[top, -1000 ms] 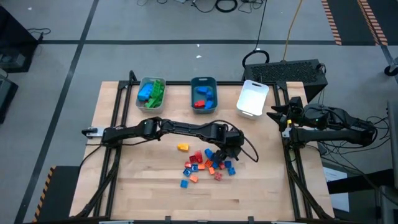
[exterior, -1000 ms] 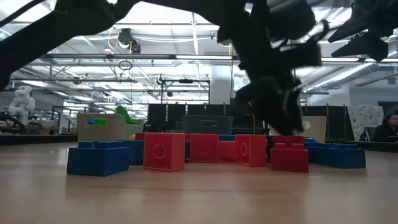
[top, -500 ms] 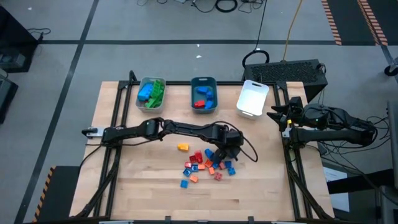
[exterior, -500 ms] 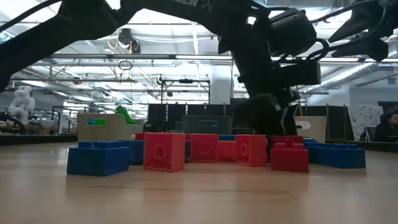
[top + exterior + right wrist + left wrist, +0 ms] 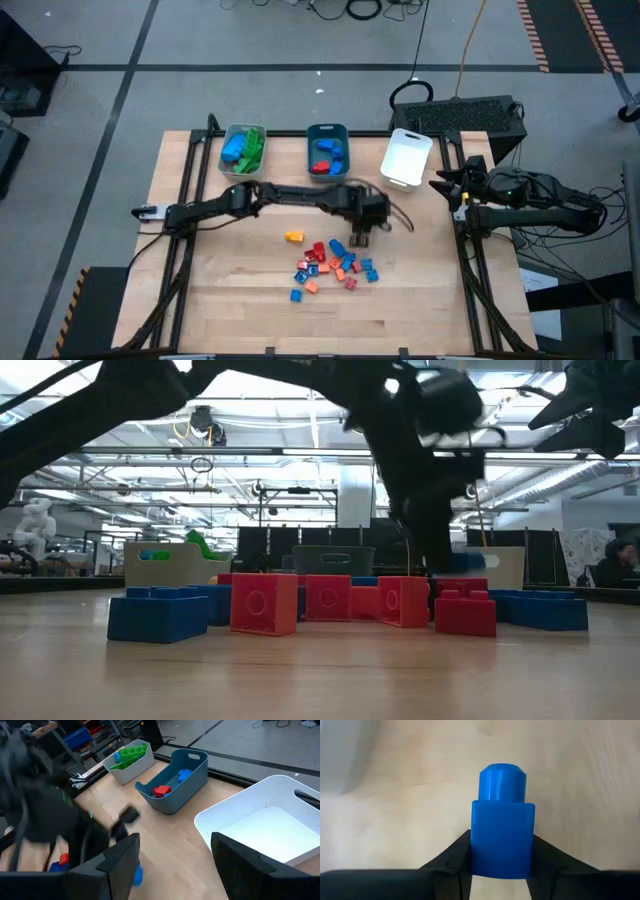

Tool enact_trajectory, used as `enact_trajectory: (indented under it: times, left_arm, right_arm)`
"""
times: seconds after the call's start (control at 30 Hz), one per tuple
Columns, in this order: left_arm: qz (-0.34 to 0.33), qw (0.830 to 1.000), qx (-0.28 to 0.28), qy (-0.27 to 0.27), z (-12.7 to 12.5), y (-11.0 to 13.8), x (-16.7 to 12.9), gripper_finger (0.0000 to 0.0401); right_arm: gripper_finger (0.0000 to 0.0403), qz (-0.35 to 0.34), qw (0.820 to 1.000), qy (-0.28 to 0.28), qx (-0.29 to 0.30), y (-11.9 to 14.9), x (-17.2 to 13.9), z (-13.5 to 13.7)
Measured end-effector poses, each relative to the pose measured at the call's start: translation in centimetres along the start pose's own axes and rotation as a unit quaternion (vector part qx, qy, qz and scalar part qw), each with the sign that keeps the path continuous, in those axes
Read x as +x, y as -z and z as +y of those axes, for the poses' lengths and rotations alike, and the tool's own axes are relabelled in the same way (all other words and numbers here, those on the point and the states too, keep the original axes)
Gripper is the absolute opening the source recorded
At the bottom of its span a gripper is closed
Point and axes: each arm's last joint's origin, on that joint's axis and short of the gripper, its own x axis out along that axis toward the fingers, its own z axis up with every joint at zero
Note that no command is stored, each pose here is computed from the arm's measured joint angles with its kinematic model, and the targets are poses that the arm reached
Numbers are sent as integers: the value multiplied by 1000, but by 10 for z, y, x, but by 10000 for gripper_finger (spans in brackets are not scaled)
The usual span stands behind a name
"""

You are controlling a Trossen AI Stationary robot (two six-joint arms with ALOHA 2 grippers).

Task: Sort blocks by size
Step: Put the blue 1 stud game piece into the blue bin

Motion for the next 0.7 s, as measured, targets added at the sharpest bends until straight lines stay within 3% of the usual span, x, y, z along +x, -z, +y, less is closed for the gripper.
enact_trajectory:
  times: [0.1,0.17,0.3,0.43,0.53,0.7]
  left_arm:
    - [-2,996,-89,-27,25,0,-25,132]
    - [-3,987,-143,-71,44,2,-44,132]
    - [-8,953,-252,-169,88,12,-89,132]
    - [-1,917,-340,-208,128,30,-112,132]
    - [20,905,-369,-209,151,44,-117,132]
    - [77,912,-363,-173,168,60,-99,148]
  right_arm:
    - [238,-1,1000,1,0,0,0,0]
    - [238,-1,1000,1,0,0,0,0]
    - [238,-2,1000,2,0,0,0,0]
    - [238,-2,1000,3,0,0,0,0]
    - [238,-2,1000,3,0,0,0,0]
    - [238,-1,1000,2,0,0,0,0]
